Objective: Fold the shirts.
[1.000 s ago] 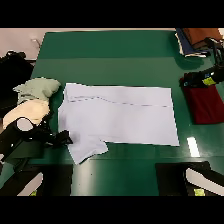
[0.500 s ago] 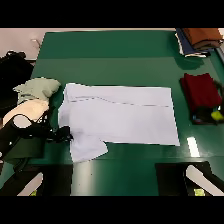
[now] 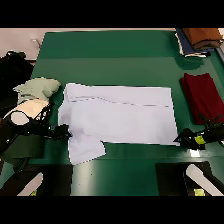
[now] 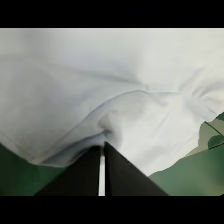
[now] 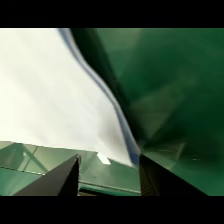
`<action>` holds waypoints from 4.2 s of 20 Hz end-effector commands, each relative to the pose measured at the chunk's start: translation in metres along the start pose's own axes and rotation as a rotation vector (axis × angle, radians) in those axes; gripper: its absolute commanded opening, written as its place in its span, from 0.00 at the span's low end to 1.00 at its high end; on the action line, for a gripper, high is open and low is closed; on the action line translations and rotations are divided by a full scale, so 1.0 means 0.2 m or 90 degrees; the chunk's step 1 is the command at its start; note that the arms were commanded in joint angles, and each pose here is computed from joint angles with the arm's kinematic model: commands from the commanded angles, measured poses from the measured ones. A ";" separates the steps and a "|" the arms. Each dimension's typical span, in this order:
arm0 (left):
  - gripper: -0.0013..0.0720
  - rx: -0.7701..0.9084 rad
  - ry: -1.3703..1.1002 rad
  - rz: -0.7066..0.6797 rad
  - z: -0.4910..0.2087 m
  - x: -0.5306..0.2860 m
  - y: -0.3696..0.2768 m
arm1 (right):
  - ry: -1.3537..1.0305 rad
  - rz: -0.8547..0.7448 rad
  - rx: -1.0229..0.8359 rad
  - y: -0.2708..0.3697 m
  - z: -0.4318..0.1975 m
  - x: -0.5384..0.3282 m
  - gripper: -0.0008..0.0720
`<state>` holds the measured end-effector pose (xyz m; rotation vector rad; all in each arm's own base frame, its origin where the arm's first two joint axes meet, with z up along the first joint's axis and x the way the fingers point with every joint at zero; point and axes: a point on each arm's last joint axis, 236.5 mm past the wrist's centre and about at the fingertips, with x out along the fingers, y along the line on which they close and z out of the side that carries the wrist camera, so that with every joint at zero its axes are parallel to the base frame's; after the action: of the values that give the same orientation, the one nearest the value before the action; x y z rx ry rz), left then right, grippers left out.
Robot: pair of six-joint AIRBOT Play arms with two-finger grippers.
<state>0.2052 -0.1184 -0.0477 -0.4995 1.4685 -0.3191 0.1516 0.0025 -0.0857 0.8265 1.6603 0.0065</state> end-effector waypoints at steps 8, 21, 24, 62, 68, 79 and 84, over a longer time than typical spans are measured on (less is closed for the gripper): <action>0.04 0.059 -0.003 0.045 -0.01 -0.16 0.00 | -0.038 -0.076 -0.171 0.18 0.09 -0.11 0.04; 0.04 0.142 -0.100 0.076 0.12 -0.43 -0.11 | -0.188 -0.213 -0.233 0.24 0.25 -0.64 0.04; 0.05 0.152 -0.122 0.083 0.39 -0.38 -0.10 | -0.190 -0.198 -0.259 0.36 0.47 -0.62 0.04; 0.05 0.226 -0.069 -0.074 0.84 0.71 -1.16 | -0.203 0.264 -0.486 1.53 0.56 -0.80 0.04; 0.05 0.224 -0.072 -0.110 0.85 0.78 -1.30 | -0.196 0.291 -0.618 1.94 0.18 -0.83 0.04; 0.05 0.182 -0.250 0.043 1.36 -0.23 -0.71 | -0.126 0.376 -0.741 2.48 -0.39 -0.38 0.04; 0.05 0.163 -0.433 0.105 1.43 -0.95 -0.52 | -0.046 0.423 -0.755 2.71 -0.75 0.20 0.65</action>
<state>0.4885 -0.1373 0.1287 -0.2746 0.8956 -0.2861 0.3170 0.4305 0.1806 0.3446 0.9547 1.2253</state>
